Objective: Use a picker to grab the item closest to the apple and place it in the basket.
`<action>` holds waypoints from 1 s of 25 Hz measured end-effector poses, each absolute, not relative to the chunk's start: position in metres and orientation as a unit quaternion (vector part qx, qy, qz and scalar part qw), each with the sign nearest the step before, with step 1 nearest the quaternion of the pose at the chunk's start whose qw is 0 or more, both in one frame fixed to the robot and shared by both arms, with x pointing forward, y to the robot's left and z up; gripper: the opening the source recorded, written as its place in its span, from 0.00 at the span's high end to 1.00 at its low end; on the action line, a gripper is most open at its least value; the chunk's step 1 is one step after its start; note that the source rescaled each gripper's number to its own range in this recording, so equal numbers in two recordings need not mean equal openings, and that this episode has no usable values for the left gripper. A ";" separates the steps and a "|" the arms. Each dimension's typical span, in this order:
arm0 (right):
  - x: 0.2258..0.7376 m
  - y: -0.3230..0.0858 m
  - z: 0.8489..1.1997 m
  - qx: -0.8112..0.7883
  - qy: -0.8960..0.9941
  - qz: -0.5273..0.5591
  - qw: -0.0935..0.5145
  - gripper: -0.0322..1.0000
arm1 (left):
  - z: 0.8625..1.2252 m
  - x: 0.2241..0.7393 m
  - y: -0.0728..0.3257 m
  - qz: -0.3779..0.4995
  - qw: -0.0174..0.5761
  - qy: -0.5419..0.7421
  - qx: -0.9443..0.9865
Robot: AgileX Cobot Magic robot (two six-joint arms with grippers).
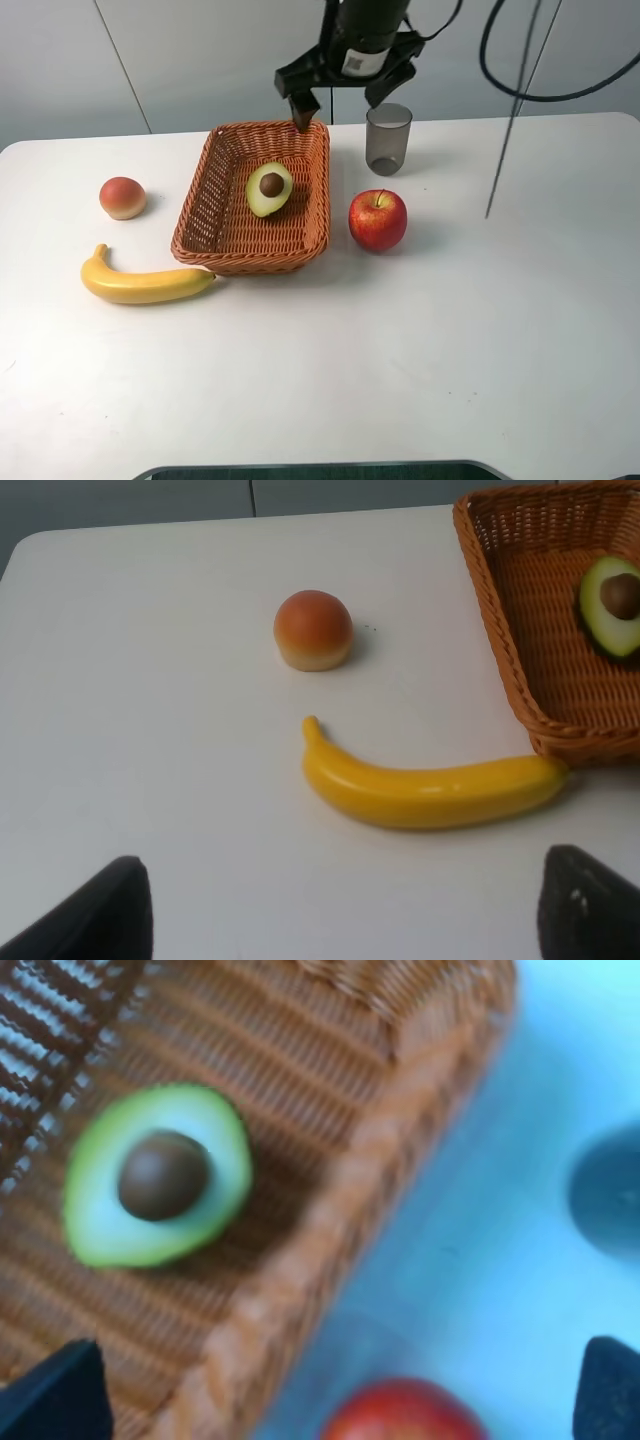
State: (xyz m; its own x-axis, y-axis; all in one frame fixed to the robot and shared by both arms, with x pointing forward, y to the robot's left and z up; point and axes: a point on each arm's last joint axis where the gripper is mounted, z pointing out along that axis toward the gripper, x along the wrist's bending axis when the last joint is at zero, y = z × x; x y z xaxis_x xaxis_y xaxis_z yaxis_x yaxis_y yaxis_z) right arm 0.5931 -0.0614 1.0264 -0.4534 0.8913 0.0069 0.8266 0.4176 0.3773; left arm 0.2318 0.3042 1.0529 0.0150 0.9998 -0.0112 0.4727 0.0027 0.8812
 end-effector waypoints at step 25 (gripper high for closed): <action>0.385 -0.282 1.092 0.686 0.660 0.233 0.199 0.00 | 1.053 0.232 0.304 0.357 0.369 0.604 0.610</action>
State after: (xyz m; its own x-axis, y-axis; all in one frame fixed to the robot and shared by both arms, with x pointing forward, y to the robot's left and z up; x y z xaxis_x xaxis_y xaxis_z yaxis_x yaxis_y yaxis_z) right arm 0.3853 -0.2820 1.0920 0.0220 0.9982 0.0563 0.8127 -0.0506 0.5804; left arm 0.2318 0.3042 1.0529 0.0159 0.9998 -0.0095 0.4727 0.0008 0.8812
